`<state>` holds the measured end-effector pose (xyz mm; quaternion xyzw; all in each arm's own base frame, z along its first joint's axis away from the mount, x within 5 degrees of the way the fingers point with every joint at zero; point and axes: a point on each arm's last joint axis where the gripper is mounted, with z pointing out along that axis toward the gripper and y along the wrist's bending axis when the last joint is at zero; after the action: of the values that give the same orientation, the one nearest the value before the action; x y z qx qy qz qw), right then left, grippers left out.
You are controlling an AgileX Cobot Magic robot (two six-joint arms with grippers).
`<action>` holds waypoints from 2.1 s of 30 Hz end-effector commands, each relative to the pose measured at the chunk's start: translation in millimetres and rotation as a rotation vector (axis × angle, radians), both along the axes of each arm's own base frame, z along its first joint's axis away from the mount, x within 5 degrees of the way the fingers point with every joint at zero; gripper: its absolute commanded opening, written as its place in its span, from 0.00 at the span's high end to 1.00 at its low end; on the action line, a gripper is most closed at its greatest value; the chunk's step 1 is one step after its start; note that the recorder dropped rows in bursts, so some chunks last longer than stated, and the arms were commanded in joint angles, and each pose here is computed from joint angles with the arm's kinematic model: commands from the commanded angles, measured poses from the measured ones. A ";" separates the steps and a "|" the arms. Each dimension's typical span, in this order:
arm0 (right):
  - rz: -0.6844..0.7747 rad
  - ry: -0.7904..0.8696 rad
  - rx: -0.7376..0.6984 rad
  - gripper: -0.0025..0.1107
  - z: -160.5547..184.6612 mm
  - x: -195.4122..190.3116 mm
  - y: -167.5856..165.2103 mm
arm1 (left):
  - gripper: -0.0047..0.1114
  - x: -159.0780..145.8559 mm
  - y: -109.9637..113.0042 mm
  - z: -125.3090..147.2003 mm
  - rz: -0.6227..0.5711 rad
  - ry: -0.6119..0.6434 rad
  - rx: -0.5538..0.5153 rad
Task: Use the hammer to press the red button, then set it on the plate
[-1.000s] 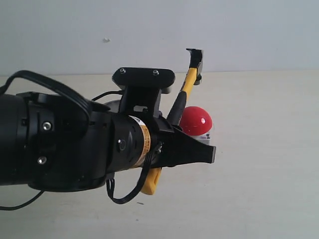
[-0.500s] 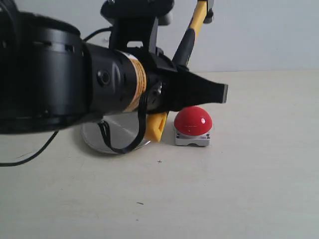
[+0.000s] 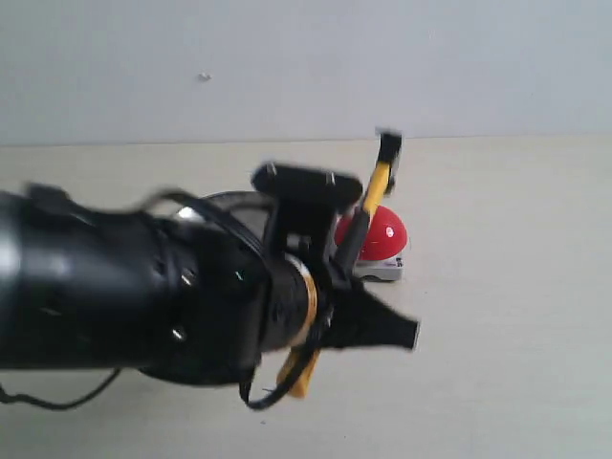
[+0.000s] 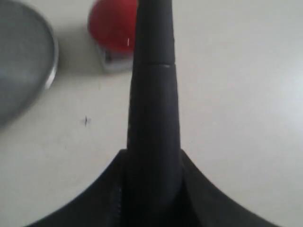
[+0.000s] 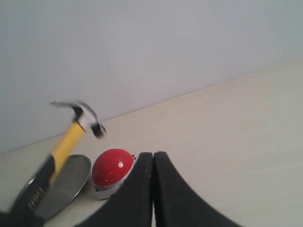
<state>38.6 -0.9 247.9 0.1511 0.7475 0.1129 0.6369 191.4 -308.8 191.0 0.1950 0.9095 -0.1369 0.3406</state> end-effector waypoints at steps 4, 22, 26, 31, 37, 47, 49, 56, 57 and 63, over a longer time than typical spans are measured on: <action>0.002 -0.003 -0.009 0.98 -0.6 -0.3 0.0 | 0.96 6.1 -10.3 -28.3 -0.007 0.019 0.044; 0.002 -0.003 -0.009 0.98 -0.6 -0.3 0.0 | 0.96 1.1 33.4 134.2 -0.170 -0.152 -0.566; 0.002 -0.003 -0.009 0.98 -0.6 -0.3 0.0 | 0.96 10.2 53.4 114.9 -0.189 -0.087 -0.642; 0.002 -0.003 -0.009 0.98 -0.6 -0.3 0.0 | 0.96 23.7 83.8 90.8 -0.138 -0.025 -0.805; 0.002 -0.003 -0.009 0.98 -0.6 -0.3 0.0 | 0.96 29.3 116.2 63.3 -0.043 -0.062 -0.894; 0.002 -0.014 -0.009 0.98 0.8 -0.4 0.0 | 0.96 34.5 149.6 34.9 0.083 -0.058 -0.859; 0.002 -0.014 -0.009 0.98 0.8 -0.4 0.0 | 0.96 37.8 149.6 31.2 0.102 -0.051 -0.875; 0.002 -0.014 -0.009 0.98 0.8 -0.4 0.0 | 0.96 53.6 141.9 0.4 0.132 0.000 -0.977; 0.002 -0.014 -0.009 0.98 0.8 -0.4 0.0 | 0.96 56.3 142.9 -4.6 0.147 0.012 -0.970; 0.002 -0.014 -0.009 0.98 0.8 -0.4 0.0 | 0.96 69.0 158.3 -26.8 0.265 0.066 -0.918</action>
<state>38.6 -0.9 248.1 0.1510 0.7469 0.1131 0.6377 255.3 -149.7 154.4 -0.1010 0.8082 -0.4596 0.3542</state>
